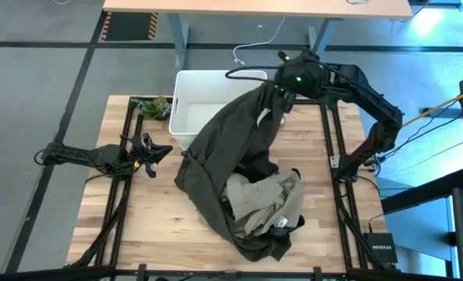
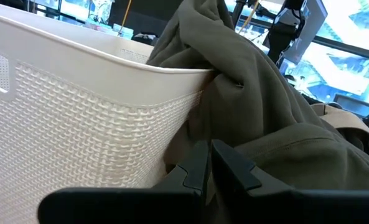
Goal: Sort clothes
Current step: Put the green jacket into the white bin
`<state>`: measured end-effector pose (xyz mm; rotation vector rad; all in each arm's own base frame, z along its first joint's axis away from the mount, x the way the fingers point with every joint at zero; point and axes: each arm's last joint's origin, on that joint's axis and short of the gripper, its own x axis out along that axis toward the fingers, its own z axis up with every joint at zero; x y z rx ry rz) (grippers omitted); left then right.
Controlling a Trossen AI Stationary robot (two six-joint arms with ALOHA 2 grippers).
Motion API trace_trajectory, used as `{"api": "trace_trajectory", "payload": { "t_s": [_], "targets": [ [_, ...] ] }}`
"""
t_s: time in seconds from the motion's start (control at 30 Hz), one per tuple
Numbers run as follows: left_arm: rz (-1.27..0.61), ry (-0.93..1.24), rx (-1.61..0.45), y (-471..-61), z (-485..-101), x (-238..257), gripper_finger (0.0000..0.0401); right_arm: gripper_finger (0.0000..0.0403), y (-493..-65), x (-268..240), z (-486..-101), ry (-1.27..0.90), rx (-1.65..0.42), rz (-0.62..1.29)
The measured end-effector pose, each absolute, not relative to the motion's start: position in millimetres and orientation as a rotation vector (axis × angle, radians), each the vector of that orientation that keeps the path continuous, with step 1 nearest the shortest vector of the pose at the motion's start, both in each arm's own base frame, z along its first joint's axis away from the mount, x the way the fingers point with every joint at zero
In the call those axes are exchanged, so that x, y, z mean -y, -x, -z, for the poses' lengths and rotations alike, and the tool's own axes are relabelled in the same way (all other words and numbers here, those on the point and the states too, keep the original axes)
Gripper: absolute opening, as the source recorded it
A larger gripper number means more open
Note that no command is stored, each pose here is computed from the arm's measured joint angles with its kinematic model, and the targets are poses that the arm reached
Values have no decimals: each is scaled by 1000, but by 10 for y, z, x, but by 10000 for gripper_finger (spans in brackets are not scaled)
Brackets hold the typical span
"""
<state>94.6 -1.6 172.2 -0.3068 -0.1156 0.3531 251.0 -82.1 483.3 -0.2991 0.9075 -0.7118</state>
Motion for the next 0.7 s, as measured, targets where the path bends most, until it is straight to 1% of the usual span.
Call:
{"api": "trace_trajectory", "payload": {
  "t_s": [0.13,0.2,0.27,0.4,0.47,0.53,0.6,0.7],
  "targets": [
    [-353,308,115,-946,-1721,16,15,237,-2394,697,-4936,237,-898,578],
    [-353,312,116,-946,-1721,16,15,237,-2362,652,-4991,239,-875,550],
    [-352,320,118,-946,-1722,16,15,237,-2346,645,-5058,258,-833,593],
    [-352,327,119,-946,-1721,16,15,237,-2348,696,-5178,320,-742,768],
    [-352,326,119,-946,-1722,16,15,237,-2372,701,-5201,311,-707,763],
    [-352,321,118,-946,-1721,16,15,237,-2426,673,-5181,263,-691,622],
    [-352,319,118,-946,-1722,16,15,237,-2519,627,-5109,194,-693,392],
    [-352,319,118,-946,-1721,17,15,237,-2679,470,-4898,96,-740,44]
  ]
}}
